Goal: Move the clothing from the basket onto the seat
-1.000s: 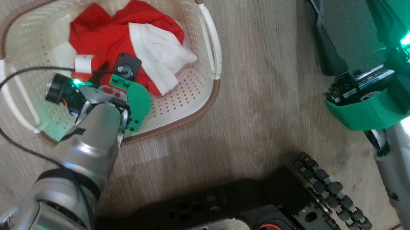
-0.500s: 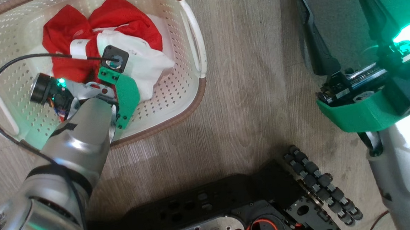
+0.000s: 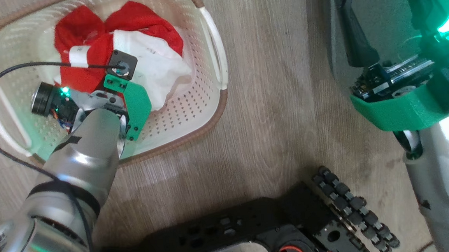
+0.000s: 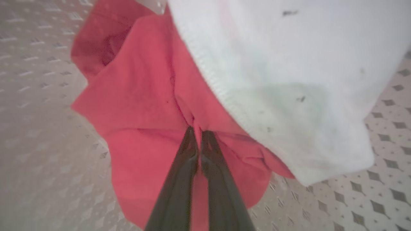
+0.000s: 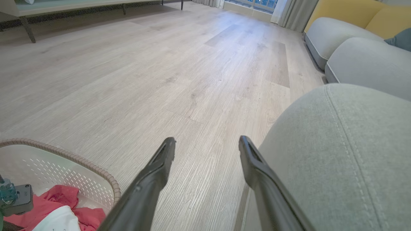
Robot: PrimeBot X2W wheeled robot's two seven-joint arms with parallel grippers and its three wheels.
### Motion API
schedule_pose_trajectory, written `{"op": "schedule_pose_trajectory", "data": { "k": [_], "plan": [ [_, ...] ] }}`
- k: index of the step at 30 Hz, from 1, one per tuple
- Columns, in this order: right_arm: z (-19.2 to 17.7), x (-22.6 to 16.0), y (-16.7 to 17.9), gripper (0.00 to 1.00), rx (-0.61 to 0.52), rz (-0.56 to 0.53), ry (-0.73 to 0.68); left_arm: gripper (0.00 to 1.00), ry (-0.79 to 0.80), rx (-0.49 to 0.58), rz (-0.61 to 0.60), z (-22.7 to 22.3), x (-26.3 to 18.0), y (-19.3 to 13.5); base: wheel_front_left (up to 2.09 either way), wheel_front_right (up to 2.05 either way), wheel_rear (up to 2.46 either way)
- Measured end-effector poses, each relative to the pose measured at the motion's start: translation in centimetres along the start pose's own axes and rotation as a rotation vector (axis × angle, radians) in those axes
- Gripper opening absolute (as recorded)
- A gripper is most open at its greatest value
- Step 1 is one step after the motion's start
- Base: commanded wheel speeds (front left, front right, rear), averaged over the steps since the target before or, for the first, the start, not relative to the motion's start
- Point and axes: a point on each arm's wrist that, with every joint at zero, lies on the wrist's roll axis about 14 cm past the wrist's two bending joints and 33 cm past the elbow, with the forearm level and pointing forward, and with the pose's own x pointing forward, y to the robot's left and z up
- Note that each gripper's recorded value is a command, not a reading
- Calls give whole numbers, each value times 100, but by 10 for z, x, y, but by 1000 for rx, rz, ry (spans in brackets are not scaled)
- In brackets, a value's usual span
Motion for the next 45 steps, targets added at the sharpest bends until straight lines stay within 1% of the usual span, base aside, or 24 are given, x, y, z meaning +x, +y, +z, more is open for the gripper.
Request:
{"op": "schedule_pose_trajectory", "data": {
  "k": [5, 10, 16, 19, 21, 22, 25, 29, 30, 37, 45],
  "plan": [
    [23, 0, -3, 100, -11, -6, -41, 0, -70, -35, 39, 18, -22, 14, 0, 0, 0],
    [54, -3, -5, 100, -23, -7, -96, 0, -134, -62, 63, 22, -56, 18, 0, 0, 0],
    [83, -22, 0, 100, -22, -3, -126, 0, -262, -122, 133, 38, -104, 35, 0, 0, 0],
    [103, -30, 2, 100, -25, -4, -160, 0, -340, -144, 172, 50, -130, 44, 0, 0, 0],
    [117, -37, 3, 100, -28, -4, -186, 0, -389, -164, 190, 59, -147, 47, 0, 0, 0],
    [117, -37, 3, 100, -28, -4, -186, 0, -389, -164, 190, 59, -147, 47, 0, 0, 0],
    [131, -48, 7, 100, -27, -4, -205, 0, -457, -191, 217, 70, -173, 51, 0, 0, 0],
    [145, -65, 14, 100, -23, 3, -225, 0, -611, -218, 246, 103, -215, 53, 0, 0, 0],
    [153, -72, 18, 100, -22, 5, -236, 0, -685, -230, 251, 115, -237, 52, 0, 0, 0],
    [174, -101, 28, 100, -22, 8, -275, 0, -851, -269, 319, 110, -299, 60, 0, 0, 0],
    [187, -132, 40, 100, -9, 4, -304, 0, -1097, -292, 377, 124, -378, 62, 0, 0, 0]
  ]
}}
